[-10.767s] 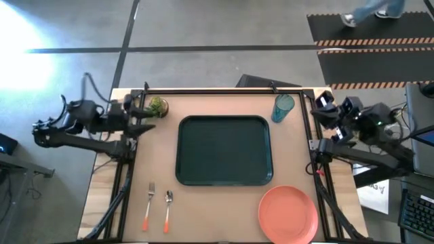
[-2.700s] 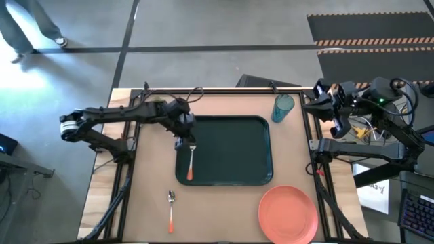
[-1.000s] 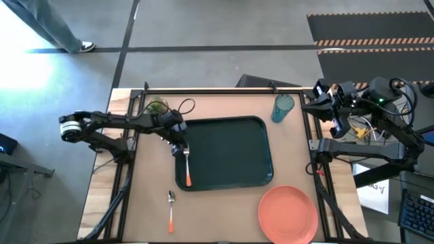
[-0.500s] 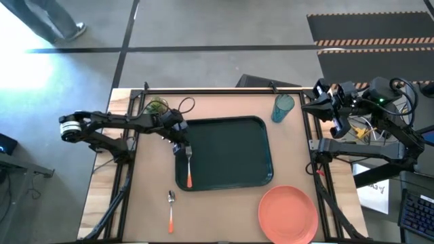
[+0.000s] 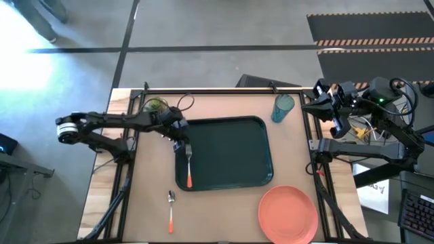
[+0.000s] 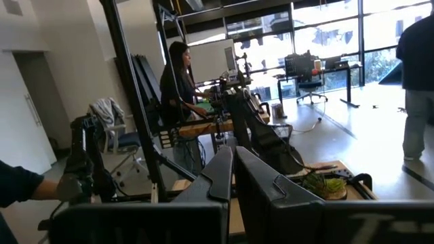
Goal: Pick and place plate/cup/fork/spoon on tray
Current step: Put the orange spoon on the black serving tray to the right of the orange fork
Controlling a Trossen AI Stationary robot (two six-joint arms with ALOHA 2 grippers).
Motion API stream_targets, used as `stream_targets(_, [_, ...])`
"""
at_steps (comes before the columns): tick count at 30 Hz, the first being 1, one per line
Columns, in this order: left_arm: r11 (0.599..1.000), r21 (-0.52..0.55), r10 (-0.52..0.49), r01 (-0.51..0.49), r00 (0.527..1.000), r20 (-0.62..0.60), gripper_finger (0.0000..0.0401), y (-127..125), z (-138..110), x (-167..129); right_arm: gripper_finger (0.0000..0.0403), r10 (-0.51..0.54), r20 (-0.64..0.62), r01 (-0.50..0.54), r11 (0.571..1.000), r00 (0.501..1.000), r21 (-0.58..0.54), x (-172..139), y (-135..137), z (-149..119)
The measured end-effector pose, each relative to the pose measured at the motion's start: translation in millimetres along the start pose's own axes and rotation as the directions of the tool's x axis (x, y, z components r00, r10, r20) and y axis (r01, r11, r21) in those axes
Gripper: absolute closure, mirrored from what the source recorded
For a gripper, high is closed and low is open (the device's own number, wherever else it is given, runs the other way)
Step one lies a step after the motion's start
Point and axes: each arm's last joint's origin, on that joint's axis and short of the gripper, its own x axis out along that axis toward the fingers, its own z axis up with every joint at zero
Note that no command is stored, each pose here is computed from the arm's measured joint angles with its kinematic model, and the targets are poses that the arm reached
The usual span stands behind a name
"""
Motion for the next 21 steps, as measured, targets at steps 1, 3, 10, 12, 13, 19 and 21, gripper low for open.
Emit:
stream_targets(1, [1.0,-0.017,0.003,-0.003,1.0,-0.011,0.0349,-1.3,1.5,-4.0,0.0394,0.0,0.0,0.0,1.0,1.0,0.0,0.0,0.0,0.0])
stream_targets(3, [0.998,-0.058,-0.002,-0.001,0.999,-0.048,0.0349,-4.8,3.7,-14.3,0.0394,0.0,0.0,0.0,1.0,1.0,0.0,0.0,0.0,0.0])
stream_targets(10, [0.989,-0.121,-0.113,0.089,0.97,-0.214,0.0349,-30.7,-7.4,-52.6,0.0394,0.0,-0.001,0.0,1.0,1.0,0.0,0.0,0.0,-0.1])
stream_targets(12, [0.982,-0.164,-0.127,0.089,0.963,-0.24,0.0349,-37.8,-13.9,-60.9,0.0394,0.0,-0.002,0.0,1.0,1.0,0.001,0.0,-0.1,-0.2])
stream_targets(13, [0.979,-0.184,-0.137,0.092,0.96,-0.245,0.0349,-41.4,-17.5,-64.4,0.0394,0.0,-0.003,0.0,1.0,1.0,0.001,0.1,-0.1,-0.3])
stream_targets(19, [0.948,-0.285,-0.22,0.143,0.94,-0.26,0.0349,-64.7,-35.1,-76.5,0.0394,-0.001,-0.005,0.001,1.0,1.0,0.002,0.2,-0.2,-0.5])
stream_targets(21, [0.94,-0.307,-0.24,0.15,0.929,-0.282,0.0349,-72.7,-40.5,-77.1,0.0394,-0.001,-0.005,0.001,1.0,1.0,0.0,0.2,-0.2,-0.5])
